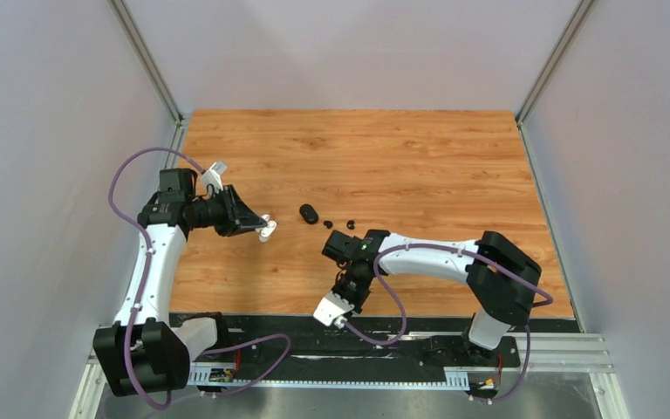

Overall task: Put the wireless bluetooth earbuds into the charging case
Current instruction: Place the earbud at the center of the board.

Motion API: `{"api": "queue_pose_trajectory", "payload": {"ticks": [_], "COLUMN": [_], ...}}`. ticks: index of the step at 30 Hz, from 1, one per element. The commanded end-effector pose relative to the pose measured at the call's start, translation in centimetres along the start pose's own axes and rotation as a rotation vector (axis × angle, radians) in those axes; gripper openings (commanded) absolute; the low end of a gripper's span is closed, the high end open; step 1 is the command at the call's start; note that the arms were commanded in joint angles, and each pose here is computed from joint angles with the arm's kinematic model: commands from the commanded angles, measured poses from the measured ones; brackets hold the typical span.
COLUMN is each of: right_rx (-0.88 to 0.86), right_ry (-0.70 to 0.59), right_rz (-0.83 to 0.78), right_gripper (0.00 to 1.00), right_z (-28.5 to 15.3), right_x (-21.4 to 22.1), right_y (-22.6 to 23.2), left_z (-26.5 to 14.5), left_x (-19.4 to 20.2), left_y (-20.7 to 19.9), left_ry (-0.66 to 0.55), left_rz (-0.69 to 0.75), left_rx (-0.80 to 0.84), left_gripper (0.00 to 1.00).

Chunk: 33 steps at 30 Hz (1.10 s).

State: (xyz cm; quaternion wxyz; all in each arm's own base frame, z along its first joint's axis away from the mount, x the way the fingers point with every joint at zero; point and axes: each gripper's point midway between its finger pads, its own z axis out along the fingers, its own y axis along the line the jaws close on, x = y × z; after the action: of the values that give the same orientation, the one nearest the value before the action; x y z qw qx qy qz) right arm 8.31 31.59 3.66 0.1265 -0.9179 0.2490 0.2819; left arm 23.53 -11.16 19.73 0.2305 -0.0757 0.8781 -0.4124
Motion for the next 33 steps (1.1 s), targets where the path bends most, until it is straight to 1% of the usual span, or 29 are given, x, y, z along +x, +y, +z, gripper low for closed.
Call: {"api": "queue_pose_trajectory", "payload": {"ticks": [1, 7, 10, 15, 16, 19, 22, 23, 26, 29, 30, 33], "right_rx": [0.017, -0.112, -0.16, -0.196, -0.202, -0.177, -0.133, -0.114, -0.029, 0.099, 0.152, 0.321], "right_ry": [-0.022, 0.059, 0.101, 0.152, 0.155, 0.151, 0.164, 0.167, 0.179, 0.143, 0.126, 0.043], "right_rz": [-0.078, -0.087, -0.098, -0.156, -0.163, -0.157, -0.104, -0.076, 0.034, 0.243, 0.345, 0.74], "right_gripper": [0.01, 0.02, 0.02, 0.06, 0.08, 0.3, 0.37, 0.4, 0.43, 0.44, 0.44, 0.43], "right_z": [-4.2, -4.3, -4.7, -6.0, -6.0, -6.3, -7.3, -7.8, -9.7, -11.8, -12.3, -13.8], "right_x": [-1.0, 4.2, 6.6, 9.8, 10.5, 11.7, 12.0, 11.9, 11.3, 9.5, 8.9, 6.7], "right_y": [-0.8, 1.6, 1.6, 0.7, 0.5, -0.6, -1.5, -1.6, -2.0, -2.9, -3.4, -5.1], "left_z": [-0.6, -1.1, -1.5, -1.7, -1.8, -1.9, -1.8, -1.8, -1.6, -1.5, -1.4, -1.2], "left_x": [-1.5, -1.3, -1.0, -0.9, -0.9, -1.0, -1.1, -1.2, -1.5, -2.2, -2.4, -2.7], "left_y": [-1.5, -1.9, -2.0, -1.6, -1.5, -1.6, -1.6, -1.6, -1.8, -1.9, -2.0, -2.0], "left_ry": [-0.042, -0.056, -0.063, -0.08, -0.082, -0.087, -0.087, -0.09, -0.094, -0.104, -0.105, -0.098], "left_rz": [0.044, 0.06, 0.068, 0.053, 0.052, 0.052, 0.046, 0.042, 0.031, 0.023, 0.017, 0.0], "left_rx": [0.042, 0.047, 0.042, 0.035, 0.035, 0.037, 0.043, 0.047, 0.061, 0.071, 0.075, 0.081], "left_gripper": [0.0, 0.0, 0.0, 0.0, 0.0, 0.0, 0.0, 0.0, 0.0, 0.0, 0.0, 0.0]}}
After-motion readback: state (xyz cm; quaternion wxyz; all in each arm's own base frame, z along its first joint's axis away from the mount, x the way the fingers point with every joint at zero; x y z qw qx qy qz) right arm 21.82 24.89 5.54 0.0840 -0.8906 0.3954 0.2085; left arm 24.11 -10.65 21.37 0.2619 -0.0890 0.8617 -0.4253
